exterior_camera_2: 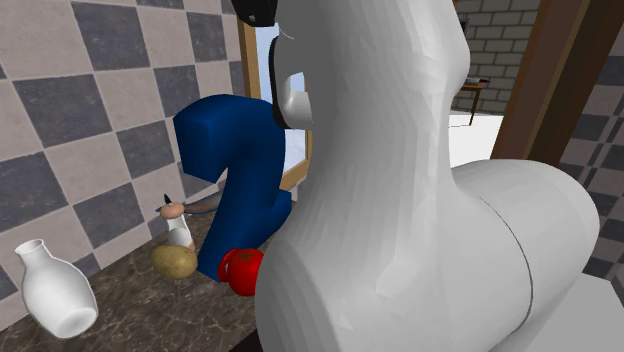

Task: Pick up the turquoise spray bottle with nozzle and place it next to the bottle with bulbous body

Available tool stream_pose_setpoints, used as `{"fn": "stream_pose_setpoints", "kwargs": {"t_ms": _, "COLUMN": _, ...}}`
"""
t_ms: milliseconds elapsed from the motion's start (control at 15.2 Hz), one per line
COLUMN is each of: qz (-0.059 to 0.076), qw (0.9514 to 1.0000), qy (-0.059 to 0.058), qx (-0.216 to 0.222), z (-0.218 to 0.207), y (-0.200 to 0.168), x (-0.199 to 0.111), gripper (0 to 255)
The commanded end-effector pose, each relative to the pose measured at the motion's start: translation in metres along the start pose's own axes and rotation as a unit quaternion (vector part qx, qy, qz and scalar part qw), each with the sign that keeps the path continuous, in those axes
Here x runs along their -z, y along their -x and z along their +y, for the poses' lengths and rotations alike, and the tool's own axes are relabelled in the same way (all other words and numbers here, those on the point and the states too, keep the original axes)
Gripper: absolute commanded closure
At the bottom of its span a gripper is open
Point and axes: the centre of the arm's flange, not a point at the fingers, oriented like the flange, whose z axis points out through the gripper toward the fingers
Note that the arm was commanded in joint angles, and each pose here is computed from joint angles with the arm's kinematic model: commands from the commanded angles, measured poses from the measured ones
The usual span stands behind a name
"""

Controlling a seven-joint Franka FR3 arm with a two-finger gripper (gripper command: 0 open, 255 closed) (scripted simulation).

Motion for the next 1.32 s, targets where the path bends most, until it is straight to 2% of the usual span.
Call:
{"fn": "stream_pose_setpoints", "kwargs": {"t_ms": 0, "qz": 0.000, "qw": 1.0000, "qy": 0.000, "qx": 0.000, "z": 0.000, "y": 0.000, "x": 0.000, "gripper": 255}}
{"fn": "stream_pose_setpoints", "kwargs": {"t_ms": 198, "qz": 0.000, "qw": 1.0000, "qy": 0.000, "qx": 0.000, "z": 0.000, "y": 0.000, "x": 0.000, "gripper": 255}}
{"fn": "stream_pose_setpoints", "kwargs": {"t_ms": 1254, "qz": 0.000, "qw": 1.0000, "qy": 0.000, "qx": 0.000, "z": 0.003, "y": -0.004, "x": 0.084, "gripper": 255}}
